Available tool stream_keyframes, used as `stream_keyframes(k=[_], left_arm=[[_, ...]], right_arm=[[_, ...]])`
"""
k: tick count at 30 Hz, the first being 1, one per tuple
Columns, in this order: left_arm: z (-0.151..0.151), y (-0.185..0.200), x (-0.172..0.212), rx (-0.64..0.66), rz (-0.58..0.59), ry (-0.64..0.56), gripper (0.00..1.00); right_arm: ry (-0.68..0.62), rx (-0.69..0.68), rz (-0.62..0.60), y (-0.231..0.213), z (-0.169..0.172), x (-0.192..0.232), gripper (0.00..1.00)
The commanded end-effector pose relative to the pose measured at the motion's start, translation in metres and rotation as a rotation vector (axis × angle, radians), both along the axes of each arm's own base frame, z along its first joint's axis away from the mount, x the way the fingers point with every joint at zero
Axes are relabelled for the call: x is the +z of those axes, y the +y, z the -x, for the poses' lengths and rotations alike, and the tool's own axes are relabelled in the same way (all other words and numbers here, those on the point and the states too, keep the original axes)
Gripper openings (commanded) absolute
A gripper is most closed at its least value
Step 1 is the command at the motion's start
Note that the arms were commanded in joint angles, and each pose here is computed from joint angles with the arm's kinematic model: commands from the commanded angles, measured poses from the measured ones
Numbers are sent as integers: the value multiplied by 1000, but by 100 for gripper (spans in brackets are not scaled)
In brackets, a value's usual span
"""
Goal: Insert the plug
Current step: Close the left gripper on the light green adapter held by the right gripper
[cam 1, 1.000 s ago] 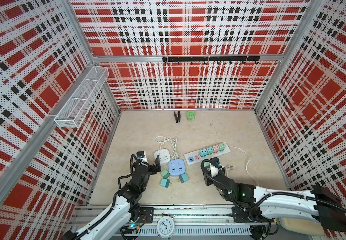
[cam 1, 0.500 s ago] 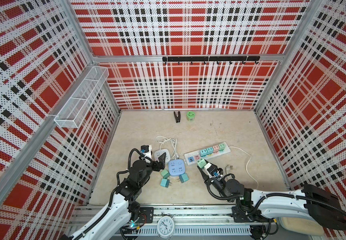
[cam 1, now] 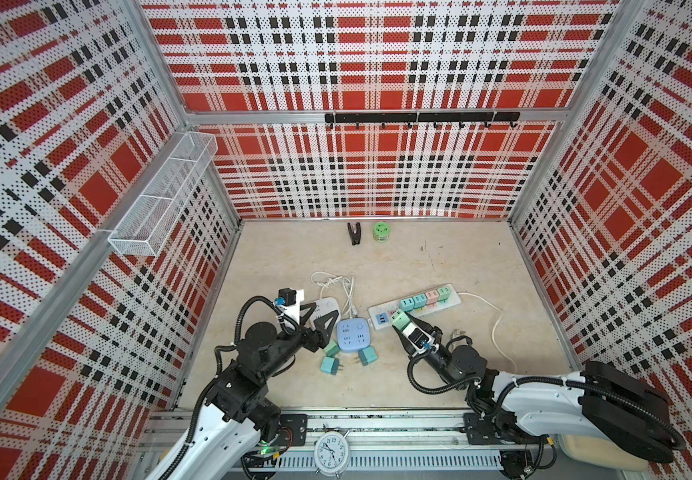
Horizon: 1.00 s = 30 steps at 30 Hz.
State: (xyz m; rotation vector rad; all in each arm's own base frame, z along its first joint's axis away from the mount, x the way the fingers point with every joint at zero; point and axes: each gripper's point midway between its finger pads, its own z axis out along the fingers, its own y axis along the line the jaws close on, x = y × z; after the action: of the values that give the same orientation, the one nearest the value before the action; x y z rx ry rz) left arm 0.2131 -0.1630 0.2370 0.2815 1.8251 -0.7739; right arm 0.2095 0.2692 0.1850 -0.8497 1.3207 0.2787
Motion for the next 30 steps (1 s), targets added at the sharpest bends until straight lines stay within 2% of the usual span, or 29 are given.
stream_keyframes(k=[1, 14, 17, 26, 30], left_arm=[[9, -17, -3, -76, -32, 16, 77], [35, -73, -9, -246, -140, -11, 78], [39, -86, -13, -283, -144, -6, 78], [35, -107, -33, -313, -216, 51, 78], [34, -115, -33, -330, -206, 67, 78]], right_arm=[[-18, 78, -23, 10, 8, 9, 0], [-15, 127, -44, 19, 13, 13, 0], [-14, 177, -49, 24, 20, 14, 0], [-15, 244, -68, 33, 28, 17, 0], [-15, 263, -71, 34, 30, 18, 0]])
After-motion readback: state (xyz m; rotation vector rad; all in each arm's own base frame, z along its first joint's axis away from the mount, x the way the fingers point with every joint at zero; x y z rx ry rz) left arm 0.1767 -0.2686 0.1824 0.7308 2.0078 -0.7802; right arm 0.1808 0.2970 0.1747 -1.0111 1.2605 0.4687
